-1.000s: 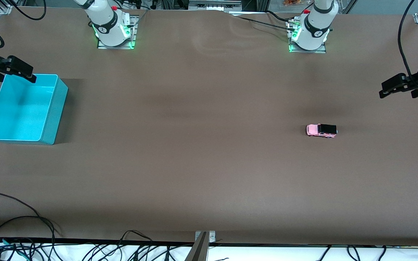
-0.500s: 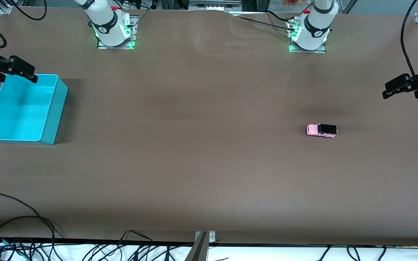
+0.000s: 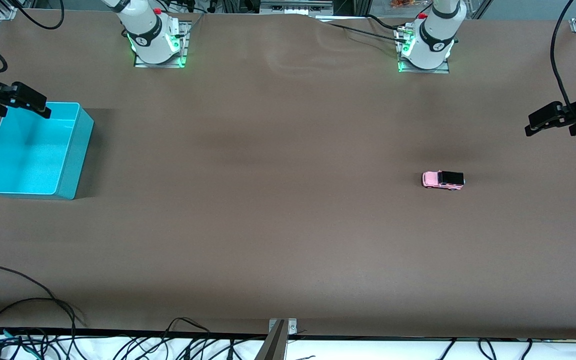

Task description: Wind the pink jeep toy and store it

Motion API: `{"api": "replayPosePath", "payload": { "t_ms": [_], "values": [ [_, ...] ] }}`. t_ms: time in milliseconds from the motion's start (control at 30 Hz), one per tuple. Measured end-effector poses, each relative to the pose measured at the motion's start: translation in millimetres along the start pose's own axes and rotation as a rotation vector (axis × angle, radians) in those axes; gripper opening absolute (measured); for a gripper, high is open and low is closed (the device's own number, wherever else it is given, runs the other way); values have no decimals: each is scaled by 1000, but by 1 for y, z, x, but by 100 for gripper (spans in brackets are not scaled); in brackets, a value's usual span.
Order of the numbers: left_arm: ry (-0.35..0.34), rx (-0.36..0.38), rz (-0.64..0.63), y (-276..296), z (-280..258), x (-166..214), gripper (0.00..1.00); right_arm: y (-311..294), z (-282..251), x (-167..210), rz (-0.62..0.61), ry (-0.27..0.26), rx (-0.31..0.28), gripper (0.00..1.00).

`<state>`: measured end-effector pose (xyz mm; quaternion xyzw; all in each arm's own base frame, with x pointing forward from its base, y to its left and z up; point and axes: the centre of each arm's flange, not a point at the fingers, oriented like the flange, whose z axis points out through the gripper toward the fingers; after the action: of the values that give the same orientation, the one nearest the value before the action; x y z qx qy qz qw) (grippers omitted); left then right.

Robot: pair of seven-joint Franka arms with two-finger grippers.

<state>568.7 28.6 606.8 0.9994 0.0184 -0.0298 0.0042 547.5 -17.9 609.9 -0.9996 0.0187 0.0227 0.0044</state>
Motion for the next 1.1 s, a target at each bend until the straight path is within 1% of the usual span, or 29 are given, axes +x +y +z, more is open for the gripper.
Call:
{"api": "replayPosePath", "payload": {
  "t_ms": [300, 400, 500, 700, 867, 1100],
  "values": [
    [9, 0, -1, 0, 8, 3, 100, 3, 8, 6, 6, -9, 1, 100],
    [13, 0, 1, 1, 14, 5, 100, 3, 9, 7, 6, -5, 0, 100],
    [1, 0, -1, 3, 23, 5, 100, 3, 8, 7, 6, 0, -3, 100],
    [-30, 0, -14, 3, 48, 6, 100, 3, 7, 9, 43, 13, -3, 100],
    [-28, 1, -66, 1, 76, 9, 100, 3, 7, 9, 87, 14, -2, 100],
    [-27, 1, -99, 0, 115, 10, 100, 3, 7, 9, 100, 17, -2, 100]
  ]
}}
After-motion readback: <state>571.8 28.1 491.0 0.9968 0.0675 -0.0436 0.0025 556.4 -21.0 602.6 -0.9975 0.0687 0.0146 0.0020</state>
